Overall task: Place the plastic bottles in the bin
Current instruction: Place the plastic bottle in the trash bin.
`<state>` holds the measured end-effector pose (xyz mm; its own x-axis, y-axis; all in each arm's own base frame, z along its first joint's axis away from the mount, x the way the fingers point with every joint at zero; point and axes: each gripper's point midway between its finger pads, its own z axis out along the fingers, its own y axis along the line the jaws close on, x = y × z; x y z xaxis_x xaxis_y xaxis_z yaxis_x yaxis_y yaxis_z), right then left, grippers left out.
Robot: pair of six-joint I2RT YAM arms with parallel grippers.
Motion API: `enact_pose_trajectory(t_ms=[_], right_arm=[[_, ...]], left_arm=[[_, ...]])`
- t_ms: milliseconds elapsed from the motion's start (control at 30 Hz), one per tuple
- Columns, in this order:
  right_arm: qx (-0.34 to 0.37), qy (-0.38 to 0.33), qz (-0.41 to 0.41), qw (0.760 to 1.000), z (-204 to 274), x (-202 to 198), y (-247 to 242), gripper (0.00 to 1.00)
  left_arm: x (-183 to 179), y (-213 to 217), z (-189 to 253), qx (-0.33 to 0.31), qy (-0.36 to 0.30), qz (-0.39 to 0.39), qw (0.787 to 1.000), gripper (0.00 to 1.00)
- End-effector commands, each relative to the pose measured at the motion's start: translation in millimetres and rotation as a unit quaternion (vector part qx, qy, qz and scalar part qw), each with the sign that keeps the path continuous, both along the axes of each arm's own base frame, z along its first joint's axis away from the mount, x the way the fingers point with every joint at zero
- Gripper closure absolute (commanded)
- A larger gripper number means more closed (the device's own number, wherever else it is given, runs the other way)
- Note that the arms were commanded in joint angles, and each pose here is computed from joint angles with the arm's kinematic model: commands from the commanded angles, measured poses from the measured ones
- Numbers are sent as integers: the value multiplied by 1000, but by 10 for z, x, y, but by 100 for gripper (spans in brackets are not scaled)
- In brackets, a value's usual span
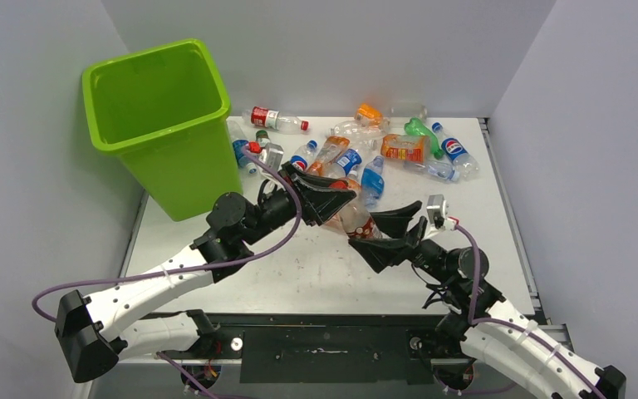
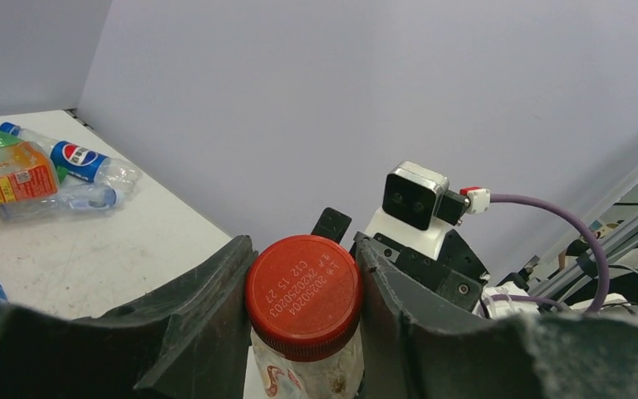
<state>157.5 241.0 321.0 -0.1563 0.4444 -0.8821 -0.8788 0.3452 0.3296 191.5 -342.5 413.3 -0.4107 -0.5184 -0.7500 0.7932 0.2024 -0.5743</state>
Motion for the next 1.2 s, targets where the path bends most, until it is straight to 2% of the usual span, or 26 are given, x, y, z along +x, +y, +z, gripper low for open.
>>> enact_pose_trajectory(t_ms=[0, 167, 300, 367, 467, 533, 667, 733, 867, 1000, 1167], right_arm=[[-31, 7, 4, 999, 52, 24, 75, 7], [-42, 13, 0, 999, 207, -5, 42, 10], [-73, 3, -34, 997, 379, 0, -106, 10], [-96, 7, -69, 993, 433, 49, -229, 10], [-108, 22, -118, 987, 437, 117, -410, 10], [-95, 30, -144, 985, 403, 157, -500, 10], [-49, 58, -182, 980, 200, 257, -606, 10], [-29, 72, -203, 976, 106, 330, -651, 10], [-57, 102, -246, 962, -244, 505, -695, 10], [-99, 122, -262, 952, -502, 619, -663, 10], [-91, 149, -267, 948, -636, 672, -636, 10]], left_arm=[[-101, 108, 400, -39, -43, -3, 998, 100], [-65, 226, 422, -22, -57, 29, 998, 100], [12, 512, 587, 36, -111, 107, 987, 100], [116, 814, 739, 83, -153, 186, 967, 100], [255, 1303, 1025, 138, -195, 301, 923, 100], [357, 1638, 1184, 173, -212, 380, 884, 100], [579, 2219, 1415, 228, -202, 527, 794, 100], [713, 2443, 1519, 244, -189, 577, 756, 100], [998, 2794, 1647, 231, -164, 621, 731, 100], [1209, 3146, 1734, 208, -147, 686, 681, 100], [1579, 3400, 1658, 174, -135, 717, 662, 100]])
